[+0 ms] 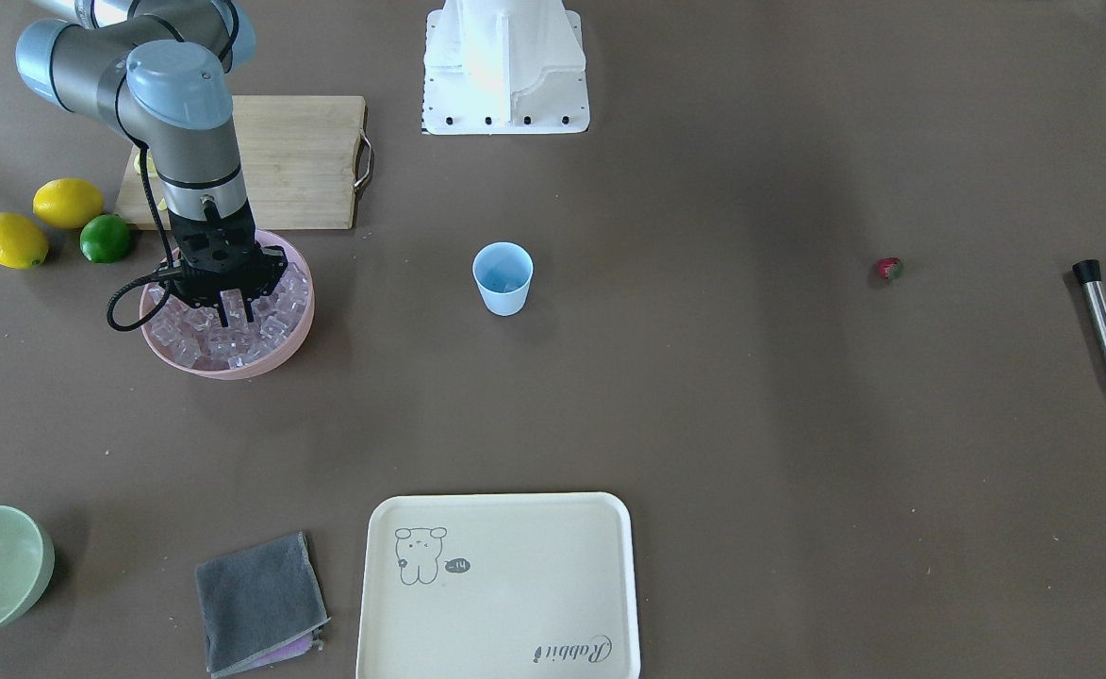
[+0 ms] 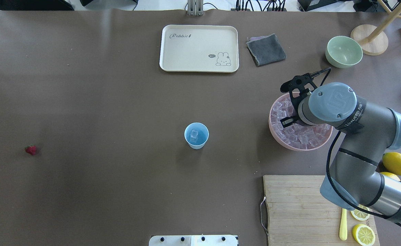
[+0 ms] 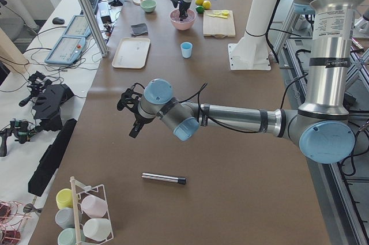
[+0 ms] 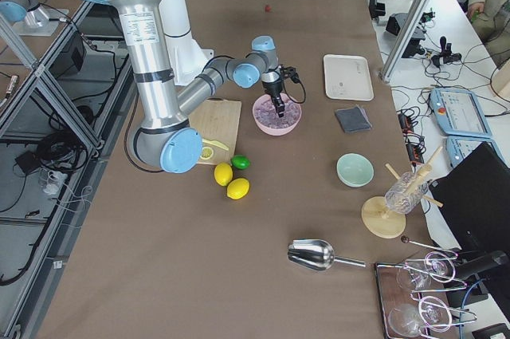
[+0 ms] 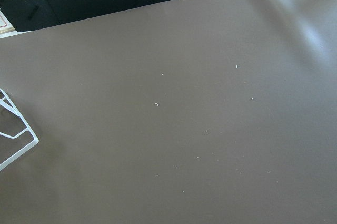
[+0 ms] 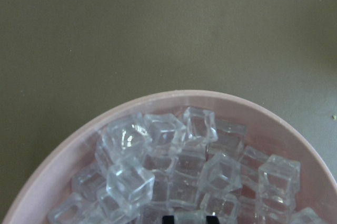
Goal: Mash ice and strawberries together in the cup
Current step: 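Close the right gripper on an ice cube in the bowl, then lift the ice cube and carry it over the light-blue cup, then release the ice cube into the cup and withdraw the right arm, then lower the left gripper onto the red strawberry and grasp it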
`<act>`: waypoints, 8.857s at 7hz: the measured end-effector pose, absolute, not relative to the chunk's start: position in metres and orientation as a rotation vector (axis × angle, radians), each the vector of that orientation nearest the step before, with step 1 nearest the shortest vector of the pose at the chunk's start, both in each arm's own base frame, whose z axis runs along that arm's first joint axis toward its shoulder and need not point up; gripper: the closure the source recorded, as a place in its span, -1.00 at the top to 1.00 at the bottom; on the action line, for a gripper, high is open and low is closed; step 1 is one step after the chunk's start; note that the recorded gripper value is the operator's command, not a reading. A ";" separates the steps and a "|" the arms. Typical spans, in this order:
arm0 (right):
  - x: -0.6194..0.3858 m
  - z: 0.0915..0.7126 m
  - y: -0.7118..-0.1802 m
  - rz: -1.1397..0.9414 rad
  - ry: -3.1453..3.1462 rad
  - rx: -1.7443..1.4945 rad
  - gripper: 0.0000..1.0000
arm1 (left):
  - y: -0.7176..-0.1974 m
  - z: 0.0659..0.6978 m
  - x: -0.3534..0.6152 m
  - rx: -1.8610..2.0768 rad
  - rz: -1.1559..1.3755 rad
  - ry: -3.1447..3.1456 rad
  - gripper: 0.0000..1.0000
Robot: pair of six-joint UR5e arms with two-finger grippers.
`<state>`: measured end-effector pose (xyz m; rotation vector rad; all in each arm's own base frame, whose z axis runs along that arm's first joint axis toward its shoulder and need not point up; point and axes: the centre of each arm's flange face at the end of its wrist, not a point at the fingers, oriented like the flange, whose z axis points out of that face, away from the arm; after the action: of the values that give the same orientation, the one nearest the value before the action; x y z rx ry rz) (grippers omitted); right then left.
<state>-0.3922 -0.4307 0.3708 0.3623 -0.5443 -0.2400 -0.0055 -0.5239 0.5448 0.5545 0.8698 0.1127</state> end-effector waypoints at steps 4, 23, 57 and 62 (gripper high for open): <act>-0.367 0.338 -0.434 -0.215 -0.580 0.376 -1.00 | -0.525 0.545 -0.005 0.552 0.113 0.871 0.97; -0.532 0.161 -0.374 -0.377 -0.845 0.635 -1.00 | -0.534 0.529 0.017 0.552 0.155 0.893 0.97; -0.112 0.380 -0.612 -0.009 -0.672 0.447 1.00 | -0.425 0.573 0.256 0.305 0.625 0.849 0.94; -0.105 0.389 -0.596 -0.001 -0.657 0.450 1.00 | -0.406 0.572 0.272 0.305 0.726 0.868 0.71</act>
<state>-0.1052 -0.5956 0.3887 0.4503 -0.6569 -0.0010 0.2717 -0.4064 0.5717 0.3047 0.8678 0.7259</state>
